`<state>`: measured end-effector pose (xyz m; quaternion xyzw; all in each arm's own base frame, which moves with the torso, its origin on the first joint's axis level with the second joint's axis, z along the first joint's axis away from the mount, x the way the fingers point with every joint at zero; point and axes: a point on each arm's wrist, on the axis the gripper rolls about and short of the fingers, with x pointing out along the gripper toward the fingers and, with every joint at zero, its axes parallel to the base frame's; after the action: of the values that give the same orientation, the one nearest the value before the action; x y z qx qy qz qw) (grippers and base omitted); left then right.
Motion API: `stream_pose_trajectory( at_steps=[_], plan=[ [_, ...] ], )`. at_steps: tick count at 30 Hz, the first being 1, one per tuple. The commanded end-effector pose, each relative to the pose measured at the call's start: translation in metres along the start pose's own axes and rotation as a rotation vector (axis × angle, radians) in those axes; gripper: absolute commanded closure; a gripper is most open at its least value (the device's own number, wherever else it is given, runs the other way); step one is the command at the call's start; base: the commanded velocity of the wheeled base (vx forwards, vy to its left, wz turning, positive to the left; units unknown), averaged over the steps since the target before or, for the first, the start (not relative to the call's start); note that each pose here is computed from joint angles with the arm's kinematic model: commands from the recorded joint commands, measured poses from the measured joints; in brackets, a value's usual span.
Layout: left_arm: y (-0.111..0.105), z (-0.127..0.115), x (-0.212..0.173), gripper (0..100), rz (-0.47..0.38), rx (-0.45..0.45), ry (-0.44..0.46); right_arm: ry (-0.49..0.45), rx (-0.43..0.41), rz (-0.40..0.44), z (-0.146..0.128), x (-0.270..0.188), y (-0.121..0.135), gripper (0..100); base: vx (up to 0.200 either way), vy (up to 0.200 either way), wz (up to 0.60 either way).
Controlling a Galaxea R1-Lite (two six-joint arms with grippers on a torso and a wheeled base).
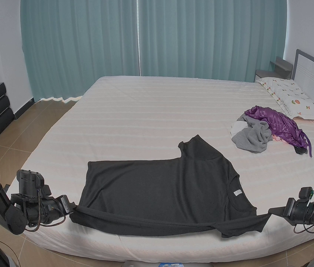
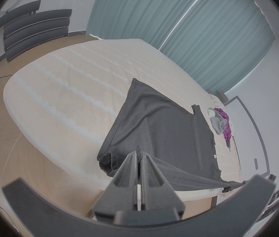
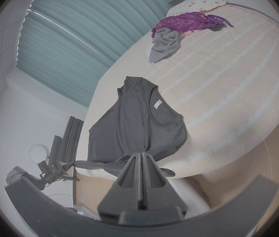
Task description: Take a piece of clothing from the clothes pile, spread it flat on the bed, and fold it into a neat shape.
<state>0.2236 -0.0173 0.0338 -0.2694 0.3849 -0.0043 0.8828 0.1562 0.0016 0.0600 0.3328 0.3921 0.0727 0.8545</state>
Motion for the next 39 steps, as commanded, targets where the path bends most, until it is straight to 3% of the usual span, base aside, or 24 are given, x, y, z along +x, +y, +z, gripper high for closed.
stream_pose_trajectory(
  at_steps=[1,5,16,36,39],
  plan=[
    [0.001,0.003,0.01,100,0.007,-0.005,0.004,0.005,0.002,-0.004,0.007,0.008,0.0,100,0.0,0.0,0.0],
    [-0.001,0.013,0.025,100,0.006,-0.052,-0.016,0.018,0.011,-0.02,0.021,0.026,-0.001,100,0.0,0.0,0.0],
    [0.002,0.019,0.059,100,0.025,-0.055,0.007,0.051,0.026,-0.055,0.051,0.079,-0.01,100,0.0,0.0,0.0],
    [0.009,0.024,0.088,100,0.049,-0.058,0.013,0.101,0.027,-0.073,0.075,0.131,-0.012,100,0.0,0.0,0.0],
    [0.01,0.024,0.09,100,0.049,-0.057,0.017,0.099,0.016,-0.108,0.075,0.141,-0.012,100,0.0,0.0,0.0]
  ],
)
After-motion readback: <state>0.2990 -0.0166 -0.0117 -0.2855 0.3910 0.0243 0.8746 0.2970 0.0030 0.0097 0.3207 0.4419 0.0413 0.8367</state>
